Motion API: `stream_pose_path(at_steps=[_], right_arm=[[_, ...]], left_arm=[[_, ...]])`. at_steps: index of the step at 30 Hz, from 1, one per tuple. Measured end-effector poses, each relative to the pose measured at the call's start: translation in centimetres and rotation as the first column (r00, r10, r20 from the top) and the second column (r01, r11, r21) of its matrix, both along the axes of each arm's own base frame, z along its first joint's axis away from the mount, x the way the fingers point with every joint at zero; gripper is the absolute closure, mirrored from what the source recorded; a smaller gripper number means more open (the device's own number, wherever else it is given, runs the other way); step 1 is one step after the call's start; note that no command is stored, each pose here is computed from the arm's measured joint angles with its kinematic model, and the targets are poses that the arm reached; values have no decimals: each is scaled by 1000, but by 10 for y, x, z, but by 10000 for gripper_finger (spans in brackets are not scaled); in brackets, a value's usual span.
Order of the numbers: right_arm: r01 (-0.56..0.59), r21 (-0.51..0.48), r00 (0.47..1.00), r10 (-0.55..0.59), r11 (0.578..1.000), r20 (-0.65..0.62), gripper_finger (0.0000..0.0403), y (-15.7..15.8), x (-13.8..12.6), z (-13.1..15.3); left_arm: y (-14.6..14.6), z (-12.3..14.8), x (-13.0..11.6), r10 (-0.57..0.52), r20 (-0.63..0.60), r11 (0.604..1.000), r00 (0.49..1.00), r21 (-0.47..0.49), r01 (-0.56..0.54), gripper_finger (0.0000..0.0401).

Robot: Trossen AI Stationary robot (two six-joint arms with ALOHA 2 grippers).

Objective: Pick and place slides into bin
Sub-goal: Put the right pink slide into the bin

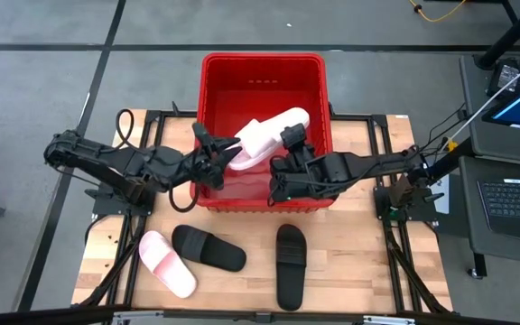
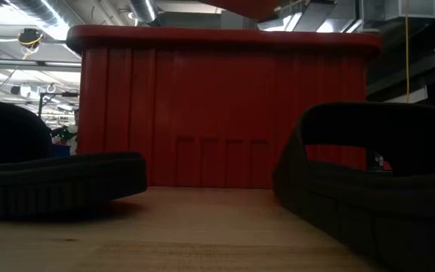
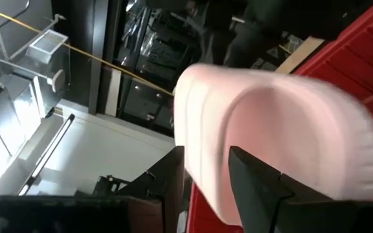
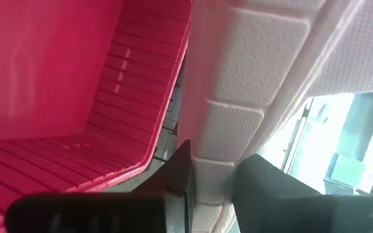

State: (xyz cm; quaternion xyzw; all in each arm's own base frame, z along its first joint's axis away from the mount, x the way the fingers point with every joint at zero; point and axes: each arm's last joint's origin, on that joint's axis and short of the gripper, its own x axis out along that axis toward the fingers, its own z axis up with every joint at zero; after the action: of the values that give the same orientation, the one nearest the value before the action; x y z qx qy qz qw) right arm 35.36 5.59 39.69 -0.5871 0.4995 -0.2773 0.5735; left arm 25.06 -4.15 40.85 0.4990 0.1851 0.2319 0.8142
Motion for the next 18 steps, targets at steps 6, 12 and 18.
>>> stream_pose_path(at_steps=[6, 12, 18], right_arm=[[-16, 4, 1000, 15, 1000, 22, 331, 6, 0, 1], [-16, 6, 999, 16, 1000, 28, 331, 6, 0, 2], [-15, 8, 999, 15, 1000, 32, 333, 6, 0, 2]], left_arm=[[7, 0, 2, -11, -1, 1000, 1000, -4, 11, 294], [9, -2, 6, -103, -22, 995, 994, 1, 103, 340], [10, -2, 6, -92, -60, 994, 994, 58, 96, 392]])
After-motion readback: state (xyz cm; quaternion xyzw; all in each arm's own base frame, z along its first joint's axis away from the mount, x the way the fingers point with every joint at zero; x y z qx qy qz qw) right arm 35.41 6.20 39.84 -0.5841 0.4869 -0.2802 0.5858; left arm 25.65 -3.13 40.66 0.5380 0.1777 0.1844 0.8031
